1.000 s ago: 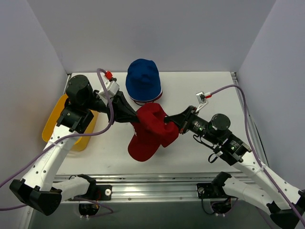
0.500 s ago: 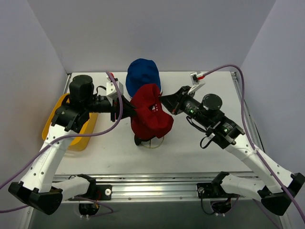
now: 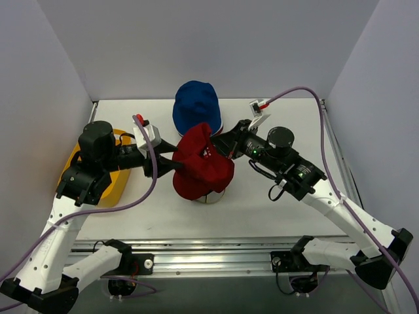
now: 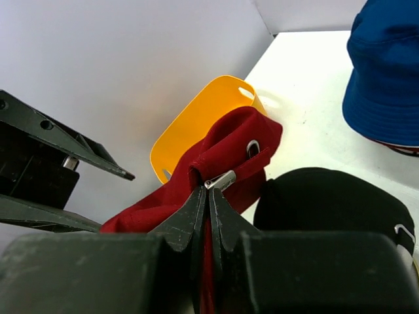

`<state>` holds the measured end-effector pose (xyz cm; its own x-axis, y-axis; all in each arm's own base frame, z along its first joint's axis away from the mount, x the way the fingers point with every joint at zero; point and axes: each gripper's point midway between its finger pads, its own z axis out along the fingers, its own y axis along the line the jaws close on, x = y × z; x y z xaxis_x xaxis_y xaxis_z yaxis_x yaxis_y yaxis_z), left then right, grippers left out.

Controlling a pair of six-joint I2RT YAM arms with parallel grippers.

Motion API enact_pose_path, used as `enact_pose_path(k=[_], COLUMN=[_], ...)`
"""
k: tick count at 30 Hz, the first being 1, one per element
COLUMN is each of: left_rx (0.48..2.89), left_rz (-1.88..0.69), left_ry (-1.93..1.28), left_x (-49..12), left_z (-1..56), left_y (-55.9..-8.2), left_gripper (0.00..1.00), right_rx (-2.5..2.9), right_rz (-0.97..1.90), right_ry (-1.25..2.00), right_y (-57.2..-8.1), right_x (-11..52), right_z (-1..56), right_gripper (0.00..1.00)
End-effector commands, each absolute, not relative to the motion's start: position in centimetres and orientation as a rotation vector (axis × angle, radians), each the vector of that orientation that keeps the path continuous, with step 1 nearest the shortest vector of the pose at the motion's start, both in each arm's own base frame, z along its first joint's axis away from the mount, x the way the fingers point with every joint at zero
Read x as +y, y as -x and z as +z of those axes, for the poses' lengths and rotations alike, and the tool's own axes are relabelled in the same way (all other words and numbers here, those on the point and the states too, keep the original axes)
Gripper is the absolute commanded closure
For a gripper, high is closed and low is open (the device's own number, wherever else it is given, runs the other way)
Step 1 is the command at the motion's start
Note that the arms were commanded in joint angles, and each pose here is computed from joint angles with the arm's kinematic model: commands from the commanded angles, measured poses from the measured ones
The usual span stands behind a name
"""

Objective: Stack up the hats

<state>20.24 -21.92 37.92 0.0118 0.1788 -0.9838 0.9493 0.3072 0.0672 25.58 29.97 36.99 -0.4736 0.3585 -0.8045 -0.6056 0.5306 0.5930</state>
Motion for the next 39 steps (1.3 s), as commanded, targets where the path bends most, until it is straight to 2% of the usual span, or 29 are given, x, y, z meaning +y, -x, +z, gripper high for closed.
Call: enact_pose_path(k=[1, 8, 11, 19, 28, 39], left_rx=[1.448, 1.558, 1.59, 1.665, 1.724, 1.871], left_rz=[-0.774, -0.698, -0.667, -0.562, -0.563, -0.692], left_ry=[-1.045, -0.954, -0.915, -0.769, -0.69, -0.669], left_x=[-21.4, -20.6, -20.1, -18.3, -17.8, -19.1], left_z=[38.1, 36.5, 36.2, 35.6, 35.2, 32.8], left_y=[-22.0, -24.6, -25.4, -28.5, -29.5, -29.0], left_gripper=[0.43, 0.42, 0.34, 0.3, 0.18, 0.18], right_rx=[1.635, 1.685, 1.68, 1.721, 1.748, 1.729], right_rz=[1.204, 1.227, 1.242, 1.198, 1.135, 1.094], right_ry=[0.203, 0.214, 0.228, 0.175, 0.135, 0.09], right_y=[-24.9, -25.4, -25.1, -25.5, -26.0, -27.1], right_x=[30.2, 32.0, 32.7, 32.3, 31.4, 30.9], right_z=[39.2, 36.7, 37.0, 35.4, 33.8, 33.9], right_gripper=[1.0, 1.0, 1.0, 1.0, 1.0, 1.0])
